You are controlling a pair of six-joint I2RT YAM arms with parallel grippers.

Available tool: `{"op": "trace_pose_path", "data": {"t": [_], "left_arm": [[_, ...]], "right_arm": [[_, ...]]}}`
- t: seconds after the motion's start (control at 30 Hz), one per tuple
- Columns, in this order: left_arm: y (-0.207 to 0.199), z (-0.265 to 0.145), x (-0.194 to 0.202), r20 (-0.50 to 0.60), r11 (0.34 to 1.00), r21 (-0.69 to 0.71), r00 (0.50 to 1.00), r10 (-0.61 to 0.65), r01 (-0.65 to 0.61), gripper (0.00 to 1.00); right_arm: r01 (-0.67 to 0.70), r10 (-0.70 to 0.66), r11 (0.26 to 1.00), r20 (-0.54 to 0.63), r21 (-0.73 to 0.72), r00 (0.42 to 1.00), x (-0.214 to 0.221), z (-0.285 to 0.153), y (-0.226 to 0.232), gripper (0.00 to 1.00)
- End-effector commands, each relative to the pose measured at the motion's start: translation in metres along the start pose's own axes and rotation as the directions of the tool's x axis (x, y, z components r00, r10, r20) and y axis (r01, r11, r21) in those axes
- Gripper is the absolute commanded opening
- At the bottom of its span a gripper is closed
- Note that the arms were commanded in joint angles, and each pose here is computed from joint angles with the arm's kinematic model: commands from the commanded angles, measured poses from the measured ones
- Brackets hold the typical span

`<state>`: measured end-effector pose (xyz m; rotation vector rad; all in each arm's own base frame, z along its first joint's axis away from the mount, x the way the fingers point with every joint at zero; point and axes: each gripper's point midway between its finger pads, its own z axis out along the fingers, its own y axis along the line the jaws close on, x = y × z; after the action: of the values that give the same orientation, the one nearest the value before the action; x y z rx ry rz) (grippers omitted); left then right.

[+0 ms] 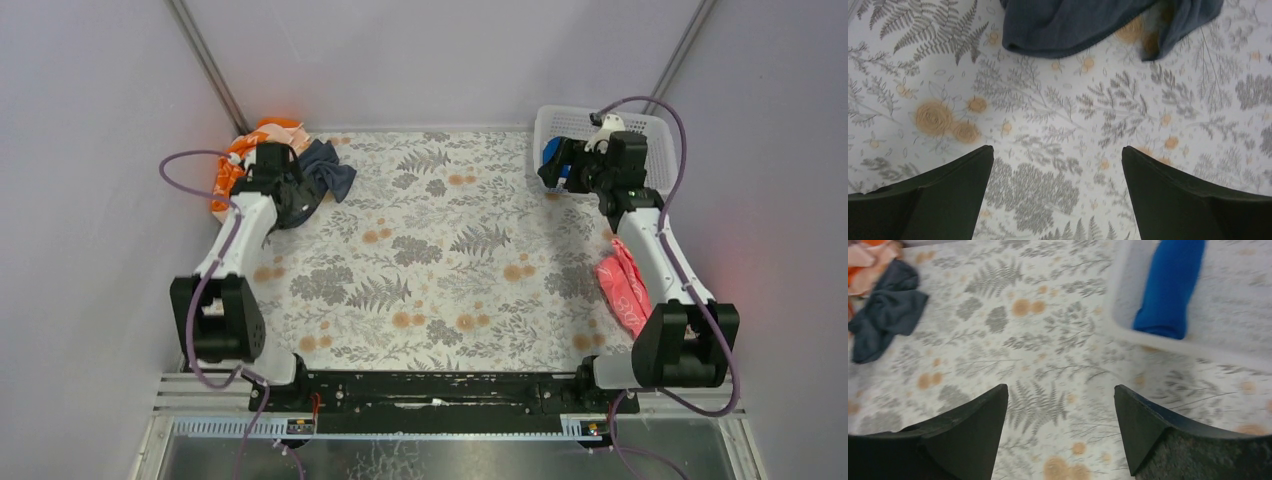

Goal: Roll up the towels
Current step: Place the towel in the bin, then move the towel to the center of the board.

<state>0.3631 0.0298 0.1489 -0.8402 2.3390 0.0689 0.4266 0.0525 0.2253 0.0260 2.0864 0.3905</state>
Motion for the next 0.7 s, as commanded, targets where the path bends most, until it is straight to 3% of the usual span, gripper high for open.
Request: {"op": "trace_pose_path", "data": {"t": [0.0,0.2,0.3,0.47,0.53,0.67], "left_arm": [[-0.004,0.032,-0.018,-0.065,0.994,-0.005,0.992,-0.108,0.108,1.0],[0.008,0.095,-0.044,-0.094,0.978,-0.096,0.977,-0.192,0.183,0.99],[0.014,0.131,-0.054,-0.092,0.979,-0.142,0.982,-0.163,0.149,0.99],[0.014,0.178,-0.04,-0.185,0.981,-0.173,0.975,-0.122,0.09,0.95],[0.014,0.191,-0.025,-0.248,0.981,-0.178,0.962,-0.117,0.074,0.89],[0.004,0.188,0.011,-0.349,0.986,-0.148,0.928,-0.128,0.08,0.64]], "right_arm": [[-0.1,0.129,0.957,0.09,-0.273,0.988,0.003,-0.014,0.054,0.84],[-0.102,0.146,0.914,0.082,-0.393,0.986,0.035,-0.032,0.083,0.85],[-0.054,0.094,0.914,0.08,-0.403,0.992,0.044,-0.034,0.097,0.85],[0.0,0.044,0.915,0.1,-0.403,0.994,0.044,-0.041,0.106,0.85],[0.012,0.032,0.919,0.105,-0.394,0.994,0.044,-0.043,0.105,0.85],[0.017,0.026,0.922,0.104,-0.387,0.994,0.044,-0.043,0.105,0.85]]}}
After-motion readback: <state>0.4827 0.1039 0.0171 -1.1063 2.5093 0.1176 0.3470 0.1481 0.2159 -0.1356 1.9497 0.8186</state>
